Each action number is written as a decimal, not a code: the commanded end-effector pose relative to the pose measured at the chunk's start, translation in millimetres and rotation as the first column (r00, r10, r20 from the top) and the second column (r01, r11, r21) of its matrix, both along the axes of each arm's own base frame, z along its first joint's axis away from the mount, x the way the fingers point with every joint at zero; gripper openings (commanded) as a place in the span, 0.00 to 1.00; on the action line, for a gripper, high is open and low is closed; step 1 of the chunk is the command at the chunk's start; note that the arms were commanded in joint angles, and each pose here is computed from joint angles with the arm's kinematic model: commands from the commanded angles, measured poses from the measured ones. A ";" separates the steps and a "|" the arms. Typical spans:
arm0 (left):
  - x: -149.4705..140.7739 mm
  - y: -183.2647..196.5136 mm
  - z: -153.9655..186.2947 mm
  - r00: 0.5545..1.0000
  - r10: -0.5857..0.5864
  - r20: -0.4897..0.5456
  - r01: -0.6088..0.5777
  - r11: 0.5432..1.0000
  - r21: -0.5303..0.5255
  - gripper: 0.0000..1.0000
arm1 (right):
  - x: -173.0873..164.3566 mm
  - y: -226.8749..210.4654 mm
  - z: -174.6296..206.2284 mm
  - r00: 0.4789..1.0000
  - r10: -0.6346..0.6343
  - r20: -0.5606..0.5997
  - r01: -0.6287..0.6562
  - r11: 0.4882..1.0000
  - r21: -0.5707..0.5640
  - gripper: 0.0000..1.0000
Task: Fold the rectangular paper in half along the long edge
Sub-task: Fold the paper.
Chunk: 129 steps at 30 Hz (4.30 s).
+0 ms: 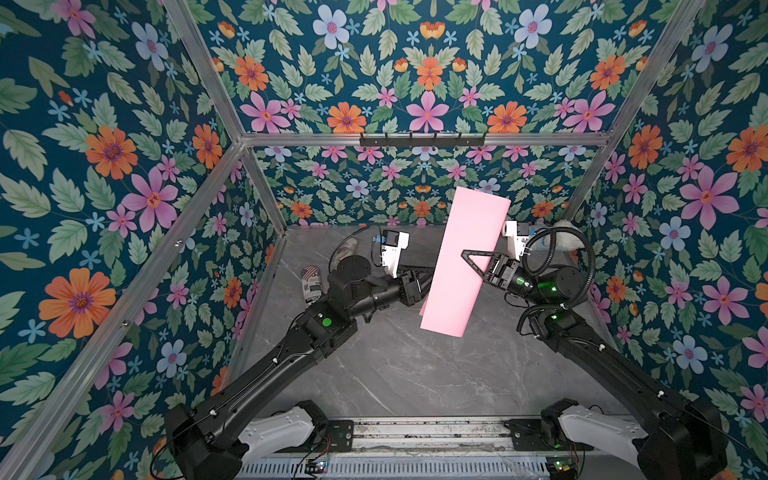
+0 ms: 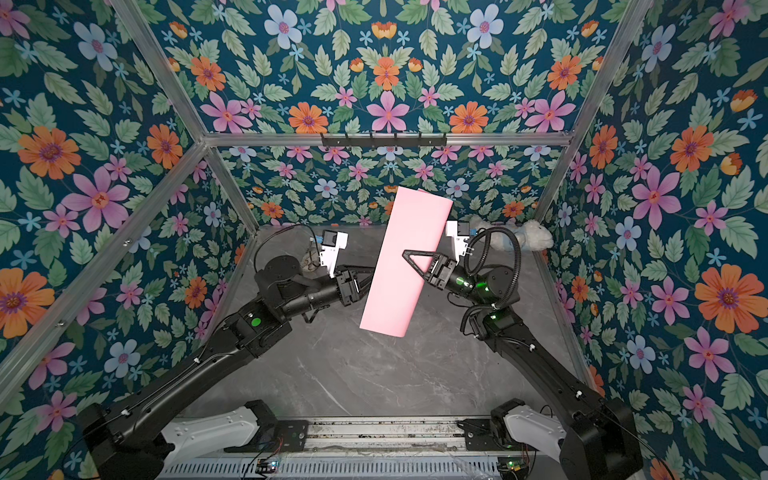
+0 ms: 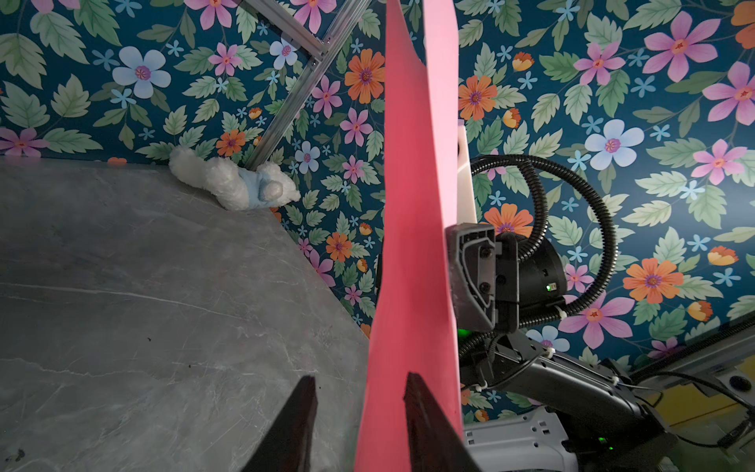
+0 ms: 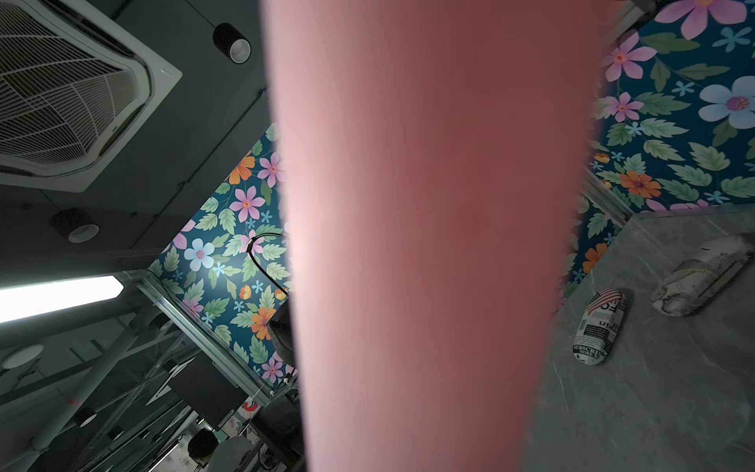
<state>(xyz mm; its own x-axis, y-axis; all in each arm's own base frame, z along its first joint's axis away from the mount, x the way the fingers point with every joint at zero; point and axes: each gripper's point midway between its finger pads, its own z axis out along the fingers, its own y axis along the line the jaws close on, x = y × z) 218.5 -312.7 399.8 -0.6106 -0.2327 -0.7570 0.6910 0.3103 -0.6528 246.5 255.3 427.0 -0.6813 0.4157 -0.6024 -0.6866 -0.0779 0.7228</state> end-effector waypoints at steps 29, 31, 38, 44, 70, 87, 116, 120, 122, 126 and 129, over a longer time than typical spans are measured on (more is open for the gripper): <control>-15.7 -6.5 36.7 0.994 -0.063 0.090 0.069 0.996 -0.056 0.06 | -41.4 8.5 24.0 0.918 0.370 0.143 -0.382 0.922 0.063 0.29; -15.9 -7.0 35.8 0.994 -0.065 0.088 0.070 0.996 -0.055 0.00 | -41.2 8.5 23.9 0.918 0.368 0.145 -0.380 0.923 0.064 0.29; -15.1 -2.2 33.0 0.995 -0.039 0.092 0.045 0.997 -0.060 0.00 | -32.9 6.9 24.3 0.943 0.304 0.136 -0.316 0.946 0.077 0.31; -15.3 0.6 32.8 0.995 -0.028 0.095 0.035 0.997 -0.068 0.00 | -25.9 5.9 26.0 0.965 0.233 0.124 -0.243 0.968 0.071 0.41; -16.0 2.1 35.6 0.994 -0.023 0.103 0.031 0.997 -0.071 0.00 | -23.5 7.7 12.8 0.977 0.184 0.109 -0.184 0.983 -0.013 0.30; -16.7 6.9 34.8 0.994 -0.006 0.109 0.014 0.998 -0.068 0.00 | -21.7 3.2 10.1 0.984 0.150 0.098 -0.150 0.989 -0.011 0.34; -16.0 3.4 28.1 0.995 -0.018 0.094 0.025 0.997 -0.070 0.00 | -18.3 4.5 17.7 0.989 0.120 0.092 -0.128 0.988 0.091 0.31; -15.7 3.1 27.2 0.996 -0.019 0.093 0.025 0.997 -0.070 0.00 | -19.5 7.2 17.9 0.988 0.121 0.096 -0.129 0.988 0.088 0.29; -16.0 4.4 27.6 0.995 -0.014 0.094 0.021 0.997 -0.071 0.00 | -19.6 6.1 19.0 0.989 0.115 0.095 -0.124 0.988 0.092 0.29; -16.9 6.4 28.5 0.995 -0.009 0.096 0.016 0.997 -0.071 0.00 | -16.7 3.7 18.8 0.993 0.079 0.092 -0.086 0.993 0.086 0.28; -17.0 7.9 29.3 0.995 -0.004 0.099 0.011 0.997 -0.073 0.00 | -15.2 2.5 19.4 0.994 0.059 0.091 -0.067 0.994 0.085 0.28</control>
